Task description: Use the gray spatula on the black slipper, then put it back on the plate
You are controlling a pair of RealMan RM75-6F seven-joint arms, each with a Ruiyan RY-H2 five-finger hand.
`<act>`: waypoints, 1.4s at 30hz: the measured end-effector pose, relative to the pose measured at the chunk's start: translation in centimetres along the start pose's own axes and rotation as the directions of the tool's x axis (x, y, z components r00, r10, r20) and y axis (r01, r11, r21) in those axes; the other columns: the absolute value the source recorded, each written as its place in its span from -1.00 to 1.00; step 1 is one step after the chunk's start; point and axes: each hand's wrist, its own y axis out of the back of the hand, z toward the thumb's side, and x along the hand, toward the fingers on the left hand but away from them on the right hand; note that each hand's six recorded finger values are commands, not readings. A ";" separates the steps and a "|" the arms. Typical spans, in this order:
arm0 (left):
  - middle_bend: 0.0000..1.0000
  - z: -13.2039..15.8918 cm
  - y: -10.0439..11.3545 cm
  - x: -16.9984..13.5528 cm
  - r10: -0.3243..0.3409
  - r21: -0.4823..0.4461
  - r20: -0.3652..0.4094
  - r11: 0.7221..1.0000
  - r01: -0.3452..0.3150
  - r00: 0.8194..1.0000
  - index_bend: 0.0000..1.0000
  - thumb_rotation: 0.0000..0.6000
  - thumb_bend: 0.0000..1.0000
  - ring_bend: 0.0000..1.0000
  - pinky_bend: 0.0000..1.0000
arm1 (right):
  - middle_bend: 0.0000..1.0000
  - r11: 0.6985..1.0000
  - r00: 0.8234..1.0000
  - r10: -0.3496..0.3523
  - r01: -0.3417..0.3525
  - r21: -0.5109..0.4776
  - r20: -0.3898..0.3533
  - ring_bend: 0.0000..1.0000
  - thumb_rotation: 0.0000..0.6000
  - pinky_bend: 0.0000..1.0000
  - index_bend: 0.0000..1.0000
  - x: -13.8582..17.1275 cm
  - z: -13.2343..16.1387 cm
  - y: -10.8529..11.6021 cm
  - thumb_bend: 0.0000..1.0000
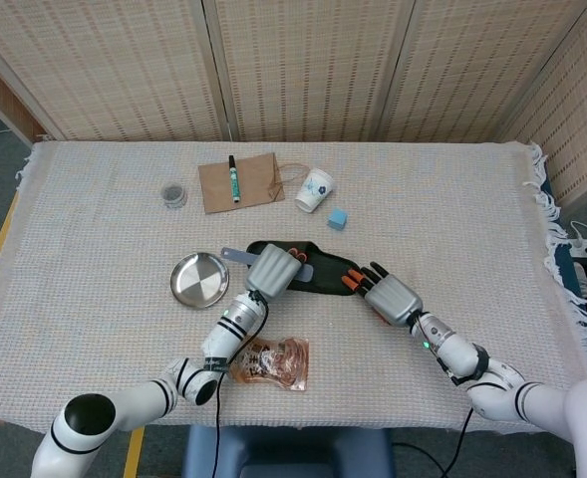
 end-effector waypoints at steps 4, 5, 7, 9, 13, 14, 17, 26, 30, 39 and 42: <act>0.12 -0.5 -0.6 0.1 -0.023 0.017 -0.001 1.000 0.023 1.000 -0.07 1.00 -0.07 0.75 1.00 | -1.00 1.000 1.000 0.006 -0.006 0.009 0.007 -1.00 1.00 -1.00 -1.00 0.0 -0.2 -0.2 0.10; 0.12 -0.6 -0.6 0.2 -0.022 0.023 0.001 0.999 0.022 1.000 -0.07 1.00 -0.08 0.75 1.00 | -1.00 1.000 1.000 0.010 -0.010 0.009 0.007 -1.00 1.00 -1.00 -1.00 0.0 -0.2 -0.3 0.10; 0.11 -0.7 -0.6 0.3 -0.022 0.027 0.005 0.999 0.022 1.000 -0.07 1.00 -0.09 0.75 1.00 | -1.00 1.000 1.000 0.012 -0.012 0.012 0.009 -1.00 1.00 -1.00 -1.00 0.0 -0.2 -0.4 0.10; 0.11 -0.9 -0.6 0.4 -0.027 0.023 0.005 0.999 0.027 1.000 -0.07 1.00 -0.11 0.75 1.00 | -1.00 1.000 1.000 0.011 -0.012 0.015 0.011 -1.00 1.00 -1.00 -1.00 0.0 -0.3 -0.4 0.10; 0.11 -1.7 -0.8 0.5 -0.039 0.010 -0.002 0.999 0.039 0.999 -0.08 1.00 -0.16 0.75 1.00 | -1.00 1.000 1.000 0.006 -0.006 0.016 0.014 -1.00 1.00 -1.00 -1.00 0.0 -0.4 -0.2 0.10; 0.11 -2.0 -0.8 0.5 -0.040 0.010 -0.005 0.999 0.040 0.999 -0.08 1.00 -0.17 0.75 1.00 | -1.00 1.000 1.000 0.004 -0.004 0.016 0.013 -1.00 1.00 -1.00 -1.00 0.1 -0.4 -0.2 0.10; 0.11 -2.5 -0.9 0.5 -0.036 0.023 -0.006 0.999 0.037 0.999 -0.08 1.00 -0.17 0.75 1.00 | -1.00 1.000 1.000 -0.001 0.001 0.019 0.013 -1.00 1.00 -1.00 -1.00 0.2 -0.5 0.0 0.10; 0.11 -3.9 -1.5 0.4 -0.061 0.027 -0.020 0.998 0.061 0.998 -0.09 1.00 -0.20 0.75 1.00 | -1.00 1.000 1.000 -0.004 0.003 0.019 0.022 -1.00 1.00 -1.00 -1.00 0.2 -0.8 0.0 0.10; 0.11 -3.4 -1.1 0.5 -0.042 0.041 -0.003 0.998 0.042 0.999 -0.09 1.00 -0.20 0.75 1.00 | -1.00 1.000 1.000 -0.001 0.000 0.018 0.023 -1.00 1.00 -1.00 -1.00 0.1 -0.7 -0.1 0.10; 0.11 -0.4 0.0 0.2 -0.006 0.018 0.061 1.000 0.005 0.998 -0.09 1.00 -0.20 0.75 1.00 | -1.00 1.000 1.000 0.001 -0.001 0.011 0.015 -1.00 1.00 -1.00 -1.00 0.0 -0.4 -0.1 0.10; 0.10 -0.4 0.0 0.4 -0.007 0.071 0.062 0.997 0.003 0.998 -0.09 1.00 -0.21 0.75 1.00 | -1.00 1.000 1.000 0.000 0.000 0.012 0.014 -1.00 1.00 -1.00 -1.00 0.1 -0.4 0.0 0.10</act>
